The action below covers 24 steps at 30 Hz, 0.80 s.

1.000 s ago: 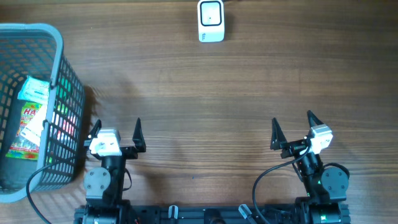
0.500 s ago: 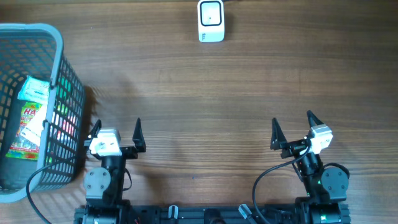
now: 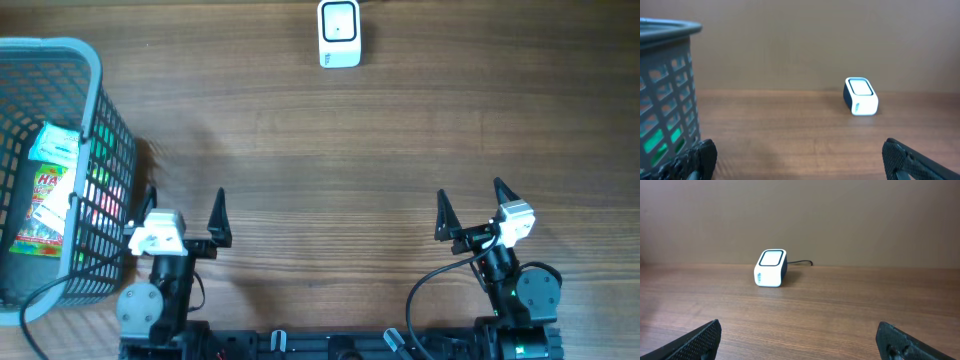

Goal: Scan the item barcode
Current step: 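Reach the left gripper into the basket toward the white bandage box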

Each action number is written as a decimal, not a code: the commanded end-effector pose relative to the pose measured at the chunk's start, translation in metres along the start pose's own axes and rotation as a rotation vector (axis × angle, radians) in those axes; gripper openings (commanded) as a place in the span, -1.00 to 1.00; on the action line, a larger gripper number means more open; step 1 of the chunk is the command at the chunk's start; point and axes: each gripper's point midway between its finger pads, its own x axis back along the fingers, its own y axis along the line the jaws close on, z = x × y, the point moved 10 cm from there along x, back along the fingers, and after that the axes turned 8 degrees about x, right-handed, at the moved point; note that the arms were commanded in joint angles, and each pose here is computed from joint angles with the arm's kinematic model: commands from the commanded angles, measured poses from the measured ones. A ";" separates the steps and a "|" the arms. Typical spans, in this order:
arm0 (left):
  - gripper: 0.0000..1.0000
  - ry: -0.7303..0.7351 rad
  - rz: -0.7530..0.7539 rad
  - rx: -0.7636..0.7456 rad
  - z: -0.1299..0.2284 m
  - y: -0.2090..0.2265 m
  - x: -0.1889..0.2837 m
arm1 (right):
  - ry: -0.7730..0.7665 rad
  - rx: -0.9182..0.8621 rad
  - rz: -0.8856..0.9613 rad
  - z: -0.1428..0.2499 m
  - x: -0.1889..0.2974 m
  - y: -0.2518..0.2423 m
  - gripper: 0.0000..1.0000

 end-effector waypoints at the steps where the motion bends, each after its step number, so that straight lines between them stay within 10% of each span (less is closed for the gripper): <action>1: 1.00 -0.023 0.017 0.045 -0.030 -0.007 0.007 | -0.012 0.016 0.002 -0.001 0.001 0.000 1.00; 24: 1.00 0.352 0.014 0.137 -0.208 -0.049 -0.060 | -0.012 0.016 0.002 -0.001 0.001 0.000 0.99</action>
